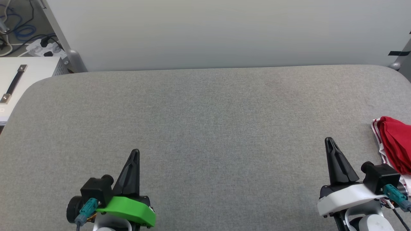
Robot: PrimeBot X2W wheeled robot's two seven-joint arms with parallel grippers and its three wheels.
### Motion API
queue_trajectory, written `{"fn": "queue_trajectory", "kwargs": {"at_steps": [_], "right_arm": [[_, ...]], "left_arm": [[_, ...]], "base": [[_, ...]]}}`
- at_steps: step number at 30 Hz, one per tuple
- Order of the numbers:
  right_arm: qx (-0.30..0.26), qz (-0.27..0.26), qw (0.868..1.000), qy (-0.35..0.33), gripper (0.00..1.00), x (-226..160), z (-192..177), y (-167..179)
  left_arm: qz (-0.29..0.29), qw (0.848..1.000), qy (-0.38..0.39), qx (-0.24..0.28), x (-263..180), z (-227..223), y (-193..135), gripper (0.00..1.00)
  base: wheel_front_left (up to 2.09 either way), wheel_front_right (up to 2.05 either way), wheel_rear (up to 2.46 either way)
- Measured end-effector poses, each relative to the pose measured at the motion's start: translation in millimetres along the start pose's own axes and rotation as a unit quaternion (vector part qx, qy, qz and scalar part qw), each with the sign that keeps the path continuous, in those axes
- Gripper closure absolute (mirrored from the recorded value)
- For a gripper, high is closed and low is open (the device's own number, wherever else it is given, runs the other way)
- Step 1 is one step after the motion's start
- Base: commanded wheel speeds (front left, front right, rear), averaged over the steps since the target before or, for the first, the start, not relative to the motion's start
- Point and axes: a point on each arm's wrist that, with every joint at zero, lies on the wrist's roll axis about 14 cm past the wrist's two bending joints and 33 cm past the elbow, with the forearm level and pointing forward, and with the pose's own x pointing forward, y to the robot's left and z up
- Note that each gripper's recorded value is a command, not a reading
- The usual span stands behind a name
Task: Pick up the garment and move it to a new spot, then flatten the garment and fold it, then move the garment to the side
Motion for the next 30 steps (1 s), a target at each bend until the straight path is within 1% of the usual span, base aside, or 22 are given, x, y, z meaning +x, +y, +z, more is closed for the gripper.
{"fn": "queue_trajectory", "kwargs": {"at_steps": [30], "right_arm": [[-0.019, 0.002, 1.000, 0.020, 1.00, 0.8, -2.8, 2.3]], "left_arm": [[0.012, 0.999, 0.015, 0.030, 1.3, 2.3, 4.4, 1.00]], "base": [[0.00, 0.00, 0.00]]}}
